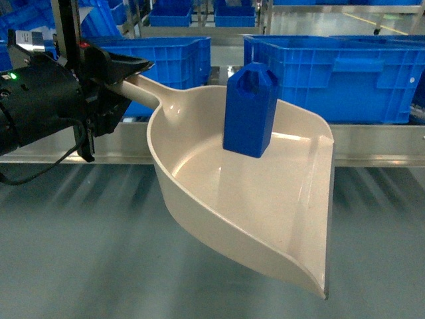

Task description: Place part in tray to right shelf

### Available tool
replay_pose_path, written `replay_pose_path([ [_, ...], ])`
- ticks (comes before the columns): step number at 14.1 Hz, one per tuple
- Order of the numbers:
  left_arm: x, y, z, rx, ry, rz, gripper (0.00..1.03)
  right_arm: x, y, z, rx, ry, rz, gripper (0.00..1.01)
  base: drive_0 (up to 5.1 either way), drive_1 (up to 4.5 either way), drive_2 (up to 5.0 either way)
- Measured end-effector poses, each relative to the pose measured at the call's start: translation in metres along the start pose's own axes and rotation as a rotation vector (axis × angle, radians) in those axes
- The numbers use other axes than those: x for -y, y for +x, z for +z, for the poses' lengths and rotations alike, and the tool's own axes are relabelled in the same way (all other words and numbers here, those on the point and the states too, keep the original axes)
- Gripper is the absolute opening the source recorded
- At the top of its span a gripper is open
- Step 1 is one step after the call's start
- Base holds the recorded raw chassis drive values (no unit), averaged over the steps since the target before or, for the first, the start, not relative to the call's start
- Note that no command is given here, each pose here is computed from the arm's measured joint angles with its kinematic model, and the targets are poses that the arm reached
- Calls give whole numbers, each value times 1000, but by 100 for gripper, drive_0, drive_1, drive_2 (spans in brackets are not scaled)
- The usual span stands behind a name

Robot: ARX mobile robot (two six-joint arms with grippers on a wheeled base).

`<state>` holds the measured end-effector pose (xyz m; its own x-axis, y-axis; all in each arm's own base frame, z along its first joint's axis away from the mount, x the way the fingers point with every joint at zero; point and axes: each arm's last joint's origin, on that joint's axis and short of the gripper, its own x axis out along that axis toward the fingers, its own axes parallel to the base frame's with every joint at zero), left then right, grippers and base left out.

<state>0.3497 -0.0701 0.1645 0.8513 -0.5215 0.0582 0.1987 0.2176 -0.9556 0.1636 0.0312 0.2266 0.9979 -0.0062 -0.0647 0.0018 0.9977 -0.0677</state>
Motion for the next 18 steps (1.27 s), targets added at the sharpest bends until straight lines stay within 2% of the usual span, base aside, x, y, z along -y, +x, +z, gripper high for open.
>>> replay_pose_path([
  [10,1,0,0,4,2,-6,14,0,0,0,1,0,0,98,-2,425,-428],
  [18,1,0,2,8,3,-6,14,0,1,0,-3,-1,0,98,0,0,0],
])
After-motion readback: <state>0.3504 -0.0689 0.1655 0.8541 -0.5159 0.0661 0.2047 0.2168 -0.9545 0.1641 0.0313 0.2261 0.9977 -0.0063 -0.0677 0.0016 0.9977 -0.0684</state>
